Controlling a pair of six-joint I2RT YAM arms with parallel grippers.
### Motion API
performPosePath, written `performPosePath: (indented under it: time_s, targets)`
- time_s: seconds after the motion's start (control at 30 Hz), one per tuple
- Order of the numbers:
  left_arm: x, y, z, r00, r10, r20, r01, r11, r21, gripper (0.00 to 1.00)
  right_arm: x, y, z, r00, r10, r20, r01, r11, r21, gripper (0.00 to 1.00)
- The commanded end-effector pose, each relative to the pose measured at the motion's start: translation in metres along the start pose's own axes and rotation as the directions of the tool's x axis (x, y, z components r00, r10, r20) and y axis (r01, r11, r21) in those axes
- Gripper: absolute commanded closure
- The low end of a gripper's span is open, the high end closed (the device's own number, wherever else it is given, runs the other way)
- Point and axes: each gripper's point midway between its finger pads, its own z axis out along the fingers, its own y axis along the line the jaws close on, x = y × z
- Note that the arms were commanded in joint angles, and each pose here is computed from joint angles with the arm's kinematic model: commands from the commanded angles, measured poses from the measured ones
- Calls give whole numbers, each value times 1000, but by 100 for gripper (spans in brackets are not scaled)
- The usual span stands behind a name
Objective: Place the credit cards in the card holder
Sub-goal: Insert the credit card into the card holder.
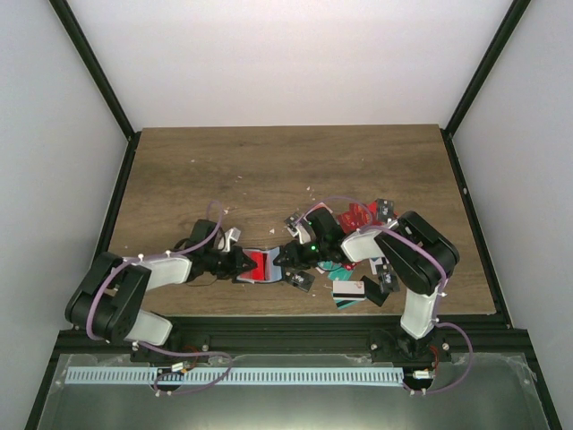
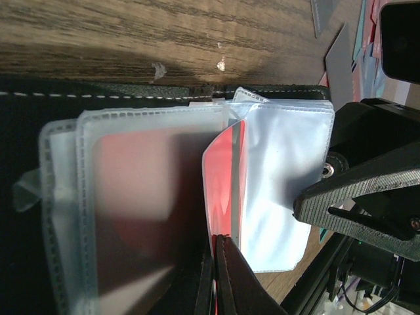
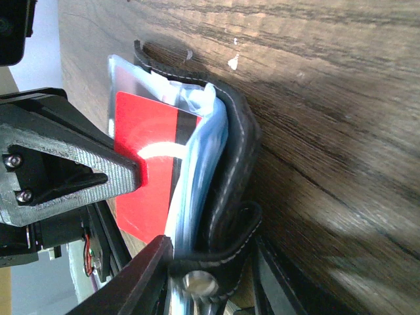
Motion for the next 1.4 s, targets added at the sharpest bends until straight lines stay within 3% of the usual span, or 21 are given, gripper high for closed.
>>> performPosePath:
  time_s: [0.0, 0.17, 0.47, 0.6, 0.8, 0.93, 1.07, 1.37]
  targets:
    - [22, 23, 3, 994, -81, -74, 73, 992, -103, 96, 8, -25, 4, 999, 38, -14, -37, 997, 70, 66]
    - [22, 15, 3, 991, -129, -37, 128, 991, -26, 96, 9, -29, 2, 999, 47, -10, -47, 996, 70, 67]
    - [22, 2, 11, 990, -117, -84, 123, 990, 70, 96, 9, -40, -2, 998, 66, -4, -65, 995, 75, 72]
    - [26, 15, 4, 982, -165, -97, 159, 985, -64, 96, 7, -42, -3, 998, 66, -1, -66, 995, 73, 77]
    - [30, 26, -2, 962, -270, -38, 264, 959, -106, 96, 9, -43, -2, 997, 75, -7, -74, 996, 55, 98]
    - [32, 38, -2, 945, -327, -18, 320, 934, -161, 96, 8, -43, -1, 997, 79, -9, -78, 996, 48, 99]
    - [29, 29, -1, 948, -317, -26, 312, 941, -131, 96, 7, -43, 1, 997, 80, -11, -80, 996, 43, 99]
    - [13, 22, 15, 983, -164, -84, 155, 983, -101, 96, 8, -43, 4, 996, 86, -28, -85, 996, 32, 99]
